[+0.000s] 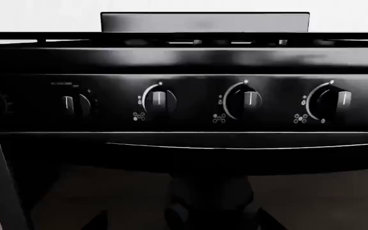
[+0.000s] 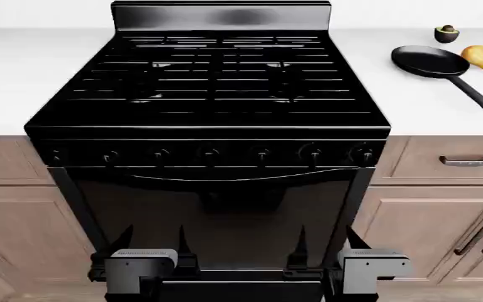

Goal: Place both pans onto different burners. Then place the avocado and the chicken breast on different pans.

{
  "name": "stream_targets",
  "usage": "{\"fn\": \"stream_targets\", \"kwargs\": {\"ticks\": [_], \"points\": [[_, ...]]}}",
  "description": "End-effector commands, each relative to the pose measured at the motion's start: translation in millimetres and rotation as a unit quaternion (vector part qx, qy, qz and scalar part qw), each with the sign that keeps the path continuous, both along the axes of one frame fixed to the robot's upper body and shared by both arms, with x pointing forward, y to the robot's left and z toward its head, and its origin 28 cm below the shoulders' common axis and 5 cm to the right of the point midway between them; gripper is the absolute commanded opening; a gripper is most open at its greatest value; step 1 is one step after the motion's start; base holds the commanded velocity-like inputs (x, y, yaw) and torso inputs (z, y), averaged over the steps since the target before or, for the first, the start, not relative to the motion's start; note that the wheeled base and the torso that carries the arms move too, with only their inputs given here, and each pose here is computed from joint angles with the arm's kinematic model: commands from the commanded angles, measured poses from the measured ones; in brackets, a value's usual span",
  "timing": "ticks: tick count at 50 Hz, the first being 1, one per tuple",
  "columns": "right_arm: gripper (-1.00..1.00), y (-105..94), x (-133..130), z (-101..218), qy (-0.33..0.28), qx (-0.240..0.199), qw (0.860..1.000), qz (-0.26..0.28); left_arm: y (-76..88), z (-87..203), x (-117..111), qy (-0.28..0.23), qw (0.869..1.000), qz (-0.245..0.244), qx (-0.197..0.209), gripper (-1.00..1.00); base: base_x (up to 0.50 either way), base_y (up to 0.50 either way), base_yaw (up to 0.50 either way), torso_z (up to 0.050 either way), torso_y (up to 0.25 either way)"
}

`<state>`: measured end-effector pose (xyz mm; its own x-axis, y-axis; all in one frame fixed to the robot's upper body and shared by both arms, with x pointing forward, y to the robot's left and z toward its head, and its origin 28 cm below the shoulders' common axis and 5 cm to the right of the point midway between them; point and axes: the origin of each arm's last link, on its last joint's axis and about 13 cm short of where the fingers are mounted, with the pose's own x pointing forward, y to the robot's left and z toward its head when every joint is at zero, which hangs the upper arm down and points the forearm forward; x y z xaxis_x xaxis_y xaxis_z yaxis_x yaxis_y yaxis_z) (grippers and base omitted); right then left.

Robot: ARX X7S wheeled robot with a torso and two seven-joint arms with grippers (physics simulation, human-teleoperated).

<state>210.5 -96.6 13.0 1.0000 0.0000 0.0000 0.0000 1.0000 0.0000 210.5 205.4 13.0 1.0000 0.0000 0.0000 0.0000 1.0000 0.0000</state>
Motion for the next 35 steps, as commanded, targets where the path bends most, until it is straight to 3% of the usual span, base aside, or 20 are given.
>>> {"fn": "stream_targets", "kwargs": {"ticks": [1, 5, 35], "points": [[1.0, 1.4, -1, 2, -0.01, -0.007, 1.0, -0.001, 0.0, 1, -1, -0.004, 1.0, 0.001, 0.003, 1.0, 0.0, 0.0, 0.0, 0.0, 0.0], [1.0, 4.0, -4, 3, -0.028, -0.019, 0.999, 0.003, 0.0, 4, -5, -0.016, 1.0, 0.003, 0.007, 1.0, 0.0, -0.07, 0.0, 0.0, 0.0], [1.0, 4.3, -5, 3, -0.04, -0.009, 0.999, 0.011, 1.9, 10, -12, -0.041, 0.999, 0.001, 0.003, 1.0, 0.0, -0.5, 0.0, 0.0, 0.0]]}}
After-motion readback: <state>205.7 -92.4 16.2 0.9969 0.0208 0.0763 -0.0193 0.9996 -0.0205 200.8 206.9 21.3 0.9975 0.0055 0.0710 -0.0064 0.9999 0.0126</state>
